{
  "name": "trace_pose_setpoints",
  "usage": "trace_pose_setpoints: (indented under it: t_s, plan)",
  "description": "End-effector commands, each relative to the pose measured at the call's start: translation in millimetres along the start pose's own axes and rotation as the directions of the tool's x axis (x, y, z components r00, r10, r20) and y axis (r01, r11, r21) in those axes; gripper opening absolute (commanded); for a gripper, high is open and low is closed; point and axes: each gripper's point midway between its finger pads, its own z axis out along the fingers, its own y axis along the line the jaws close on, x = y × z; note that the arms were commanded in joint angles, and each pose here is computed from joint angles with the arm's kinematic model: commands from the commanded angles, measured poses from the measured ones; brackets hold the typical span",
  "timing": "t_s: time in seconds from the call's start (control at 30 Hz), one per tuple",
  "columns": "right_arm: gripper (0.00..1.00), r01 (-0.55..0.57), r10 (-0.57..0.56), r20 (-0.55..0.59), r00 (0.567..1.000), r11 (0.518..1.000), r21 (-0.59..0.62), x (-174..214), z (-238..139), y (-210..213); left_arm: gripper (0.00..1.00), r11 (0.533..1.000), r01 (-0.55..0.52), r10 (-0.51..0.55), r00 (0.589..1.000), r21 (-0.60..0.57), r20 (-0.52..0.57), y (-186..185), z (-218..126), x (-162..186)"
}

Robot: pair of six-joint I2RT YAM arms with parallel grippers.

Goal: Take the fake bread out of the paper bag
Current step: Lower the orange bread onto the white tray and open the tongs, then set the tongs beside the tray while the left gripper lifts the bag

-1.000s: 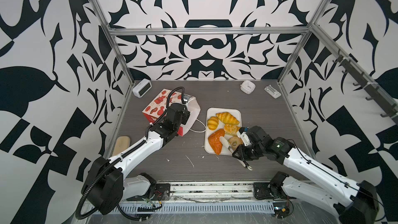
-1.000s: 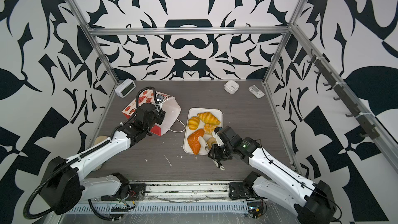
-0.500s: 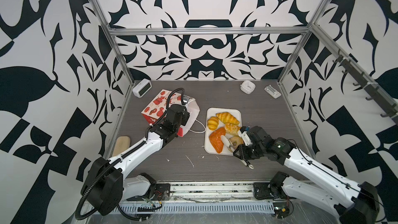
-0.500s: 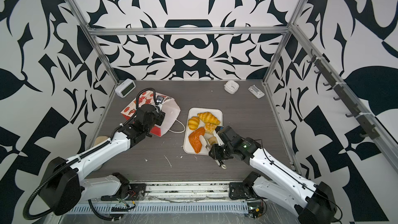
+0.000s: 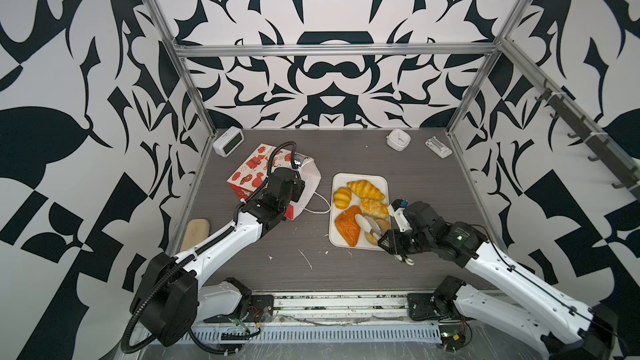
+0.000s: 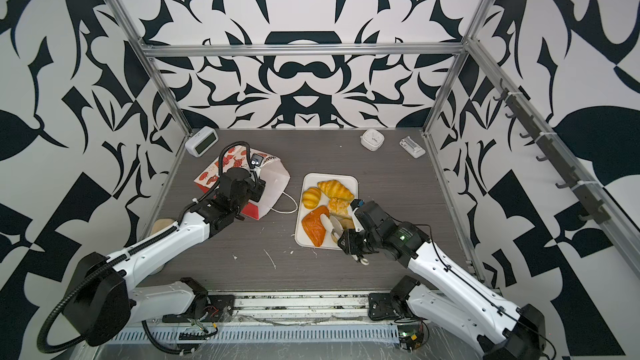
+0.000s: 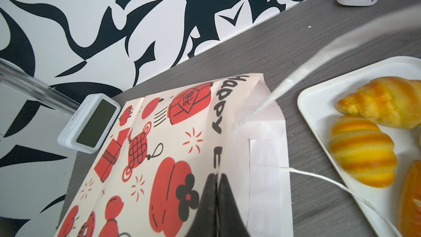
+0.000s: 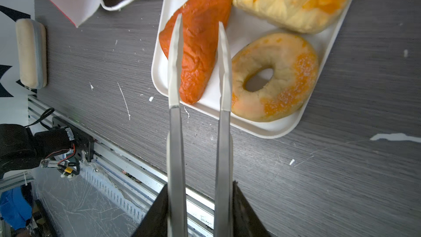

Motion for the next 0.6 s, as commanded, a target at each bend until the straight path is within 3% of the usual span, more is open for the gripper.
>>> trace_pose_setpoints:
  t_s: [0.0, 0.27, 0.4, 0.5, 0.57]
  plan:
    - [0.42, 0.036, -0.040, 0.097, 0.994, 0.999, 0.036, -20.5, -27.0, 3.5, 0.07, 1.000, 0.026, -0.026, 0.999, -0.017, 0.033, 3.8, -3.3, -7.9]
    - [0.36, 0.027, -0.107, 0.258, 0.960, 0.955, 0.295, -46.3, -70.2, -33.6, 0.07, 0.999, 0.035, -0.034, 0.998, -0.025, 0.052, 6.8, -6.0, -14.7]
    - [0.35, 0.004, -0.176, 0.286, 0.942, 0.857, 0.515, -63.9, -80.6, -66.9, 0.07, 0.998, 0.052, -0.049, 0.996, -0.034, 0.072, 11.6, -12.0, -23.7]
    - [0.35, -0.001, -0.199, 0.253, 0.947, 0.784, 0.620, -75.9, -68.1, -89.5, 0.07, 0.997, 0.063, -0.059, 0.995, -0.043, 0.086, 16.0, -17.4, -30.4]
    - [0.35, -0.031, -0.150, 0.236, 0.960, 0.783, 0.621, -83.7, -50.2, -105.6, 0.07, 0.996, 0.073, -0.068, 0.993, -0.047, 0.095, 18.6, -21.1, -35.2]
